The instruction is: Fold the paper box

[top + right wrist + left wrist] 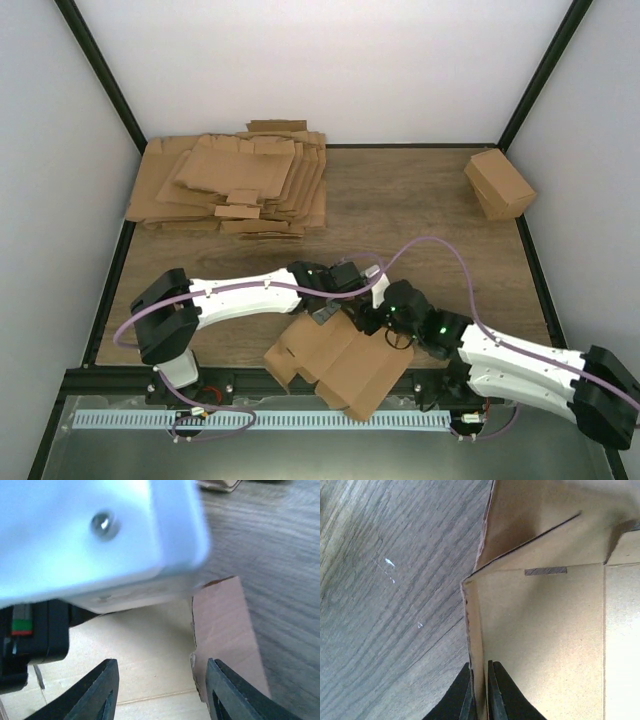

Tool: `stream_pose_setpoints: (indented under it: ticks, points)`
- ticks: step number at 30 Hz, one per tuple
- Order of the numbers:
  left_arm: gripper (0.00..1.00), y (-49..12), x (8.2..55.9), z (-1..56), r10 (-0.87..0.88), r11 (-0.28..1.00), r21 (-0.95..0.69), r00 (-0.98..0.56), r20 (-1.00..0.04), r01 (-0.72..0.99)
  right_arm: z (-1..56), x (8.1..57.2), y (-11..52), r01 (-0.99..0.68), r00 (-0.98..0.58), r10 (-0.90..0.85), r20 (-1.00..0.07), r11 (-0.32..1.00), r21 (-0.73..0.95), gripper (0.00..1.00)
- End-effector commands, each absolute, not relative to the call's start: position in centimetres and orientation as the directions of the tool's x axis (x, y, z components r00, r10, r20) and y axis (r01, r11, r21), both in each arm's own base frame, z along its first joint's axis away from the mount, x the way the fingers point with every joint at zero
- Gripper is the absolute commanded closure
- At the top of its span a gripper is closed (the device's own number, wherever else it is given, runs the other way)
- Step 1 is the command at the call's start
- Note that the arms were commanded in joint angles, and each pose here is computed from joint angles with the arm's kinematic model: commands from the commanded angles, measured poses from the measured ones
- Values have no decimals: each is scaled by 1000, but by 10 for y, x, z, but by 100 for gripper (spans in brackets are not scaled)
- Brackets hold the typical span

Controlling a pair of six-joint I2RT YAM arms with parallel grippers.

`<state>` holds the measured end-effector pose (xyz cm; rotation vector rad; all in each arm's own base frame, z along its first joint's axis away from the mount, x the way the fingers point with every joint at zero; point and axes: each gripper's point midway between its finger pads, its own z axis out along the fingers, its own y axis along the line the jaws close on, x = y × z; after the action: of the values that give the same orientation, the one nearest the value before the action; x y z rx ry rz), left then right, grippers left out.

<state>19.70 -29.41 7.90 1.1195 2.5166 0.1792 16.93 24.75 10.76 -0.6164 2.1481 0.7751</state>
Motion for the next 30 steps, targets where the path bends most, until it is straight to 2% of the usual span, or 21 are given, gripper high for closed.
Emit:
stream_pose_setpoints:
  ticks: [1, 6, 13, 25, 30]
  points:
    - [92, -288, 196, 76, 748, 664, 288, -609, -265, 690, 143, 176, 243, -645, -591, -121, -797, 664, 378, 49]
    - [94, -287, 196, 77, 749, 662, 297, -603, -273, 688, 161, 193, 224, -617, -594, -70, -801, 679, 398, 48]
    - [95, -288, 196, 79, 758, 652, 324, -589, -279, 686, 142, 231, 198, -474, -684, 16, -730, 751, 460, 51]
    - [96, -290, 202, 86, 775, 633, 369, -551, -312, 681, 105, 224, 225, -533, -794, -63, -605, 552, 641, 52]
    - [96, -290, 207, 97, 790, 613, 416, -515, -334, 672, 106, 212, 233, -564, -792, -68, -606, 462, 685, 52]
